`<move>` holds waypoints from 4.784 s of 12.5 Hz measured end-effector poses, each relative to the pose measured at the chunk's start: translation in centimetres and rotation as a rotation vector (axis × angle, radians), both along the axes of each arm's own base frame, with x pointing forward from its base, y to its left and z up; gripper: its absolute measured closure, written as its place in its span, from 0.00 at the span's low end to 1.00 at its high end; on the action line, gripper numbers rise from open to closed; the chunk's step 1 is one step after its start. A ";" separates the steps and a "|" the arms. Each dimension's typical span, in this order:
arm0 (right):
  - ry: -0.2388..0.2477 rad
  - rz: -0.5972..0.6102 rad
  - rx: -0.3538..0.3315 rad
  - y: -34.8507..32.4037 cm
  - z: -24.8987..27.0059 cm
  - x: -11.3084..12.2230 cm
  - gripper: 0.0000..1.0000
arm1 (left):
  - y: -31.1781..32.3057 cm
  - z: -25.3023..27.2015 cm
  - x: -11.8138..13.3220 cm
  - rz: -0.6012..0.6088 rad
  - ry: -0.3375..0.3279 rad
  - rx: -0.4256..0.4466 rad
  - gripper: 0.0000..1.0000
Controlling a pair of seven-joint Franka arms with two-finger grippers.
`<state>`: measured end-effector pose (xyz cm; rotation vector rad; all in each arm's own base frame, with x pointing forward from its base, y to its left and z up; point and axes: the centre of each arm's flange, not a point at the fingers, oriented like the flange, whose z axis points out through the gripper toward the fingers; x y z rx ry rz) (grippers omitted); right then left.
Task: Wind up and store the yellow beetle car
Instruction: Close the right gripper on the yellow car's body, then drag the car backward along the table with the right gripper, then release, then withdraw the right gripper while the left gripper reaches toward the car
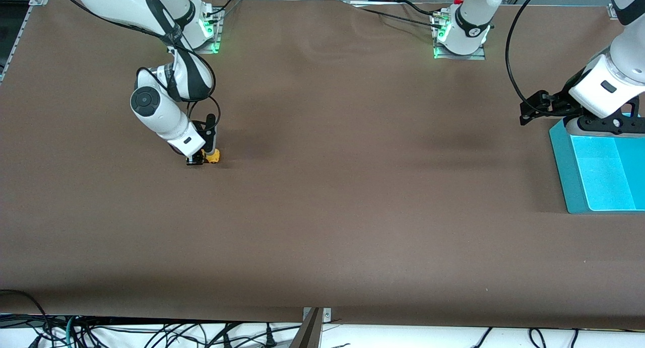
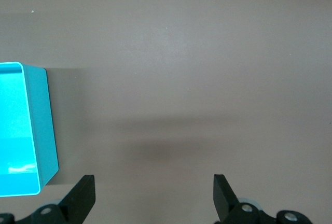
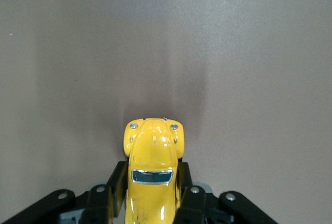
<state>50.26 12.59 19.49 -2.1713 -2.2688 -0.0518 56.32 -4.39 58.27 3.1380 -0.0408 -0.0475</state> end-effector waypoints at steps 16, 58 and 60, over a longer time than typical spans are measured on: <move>0.012 0.066 -0.008 -6.5 0.0 1.0 0.56 | 0.0 0.0 0.0 0.000 0.000 0.000 0.00; 0.012 -0.755 0.058 -7.2 35.7 6.3 0.00 | 0.0 0.0 0.0 0.000 0.000 0.000 0.00; 0.039 -0.939 0.051 -7.5 37.0 5.4 0.00 | 0.0 0.0 0.0 0.000 0.000 0.000 0.00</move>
